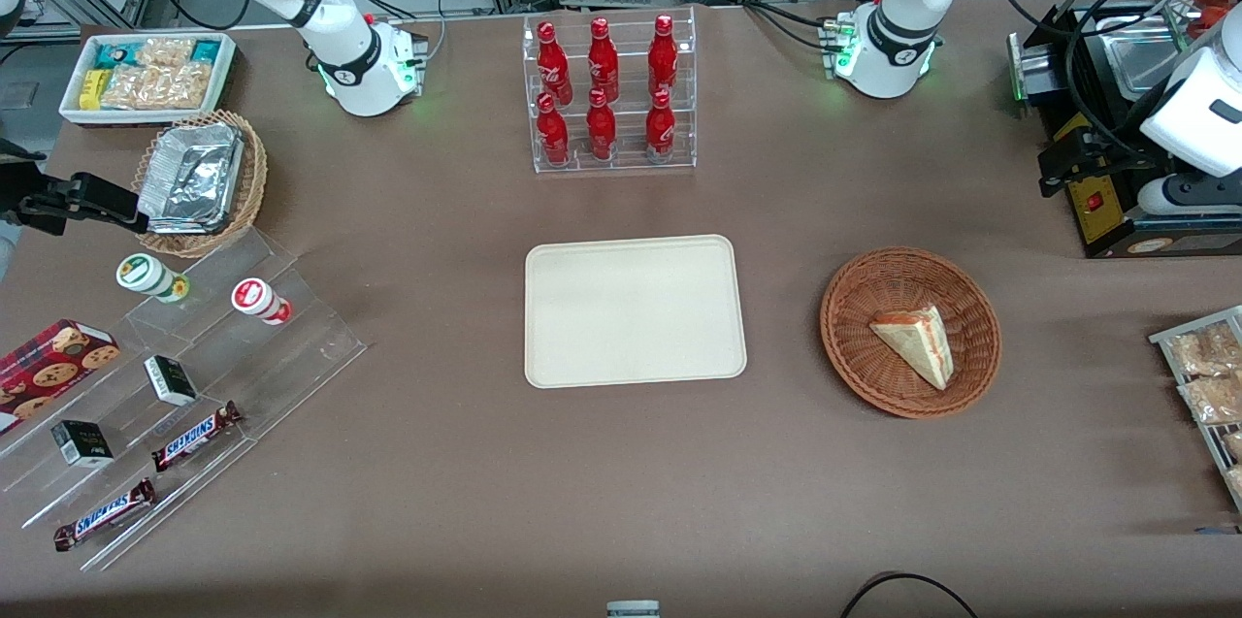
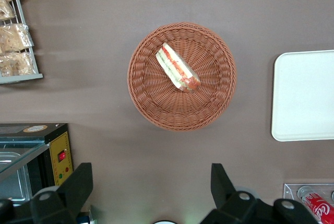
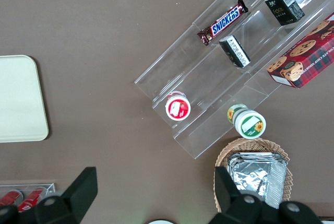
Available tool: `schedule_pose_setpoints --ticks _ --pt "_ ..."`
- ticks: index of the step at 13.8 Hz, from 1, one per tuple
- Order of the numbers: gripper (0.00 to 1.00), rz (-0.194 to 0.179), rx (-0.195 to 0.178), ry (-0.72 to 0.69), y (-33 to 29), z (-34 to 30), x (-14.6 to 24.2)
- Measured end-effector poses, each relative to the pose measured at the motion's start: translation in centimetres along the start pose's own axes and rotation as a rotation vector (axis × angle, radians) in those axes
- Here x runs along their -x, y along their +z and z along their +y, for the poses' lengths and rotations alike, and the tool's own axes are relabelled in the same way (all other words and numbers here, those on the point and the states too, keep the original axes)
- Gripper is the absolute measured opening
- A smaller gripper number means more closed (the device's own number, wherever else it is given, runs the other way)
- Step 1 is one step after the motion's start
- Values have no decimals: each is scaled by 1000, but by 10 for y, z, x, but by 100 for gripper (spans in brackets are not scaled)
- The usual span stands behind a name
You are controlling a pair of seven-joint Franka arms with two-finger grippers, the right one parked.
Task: Place sandwich from basket to tray
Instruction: 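Move the left gripper from rest toward the wicker basket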
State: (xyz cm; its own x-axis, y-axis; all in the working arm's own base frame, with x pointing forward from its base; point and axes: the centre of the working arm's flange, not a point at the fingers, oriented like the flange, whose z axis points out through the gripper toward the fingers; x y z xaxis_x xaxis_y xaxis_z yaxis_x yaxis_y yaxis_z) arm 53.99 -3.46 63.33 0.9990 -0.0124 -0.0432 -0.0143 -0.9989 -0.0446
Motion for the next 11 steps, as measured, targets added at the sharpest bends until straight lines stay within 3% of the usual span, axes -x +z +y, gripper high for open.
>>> schedule_pose_setpoints --ticks 6,11 --pt "100 -3 0 0 2 -1 -1" --pt "100 -43 -1 -19 47 2 -29"
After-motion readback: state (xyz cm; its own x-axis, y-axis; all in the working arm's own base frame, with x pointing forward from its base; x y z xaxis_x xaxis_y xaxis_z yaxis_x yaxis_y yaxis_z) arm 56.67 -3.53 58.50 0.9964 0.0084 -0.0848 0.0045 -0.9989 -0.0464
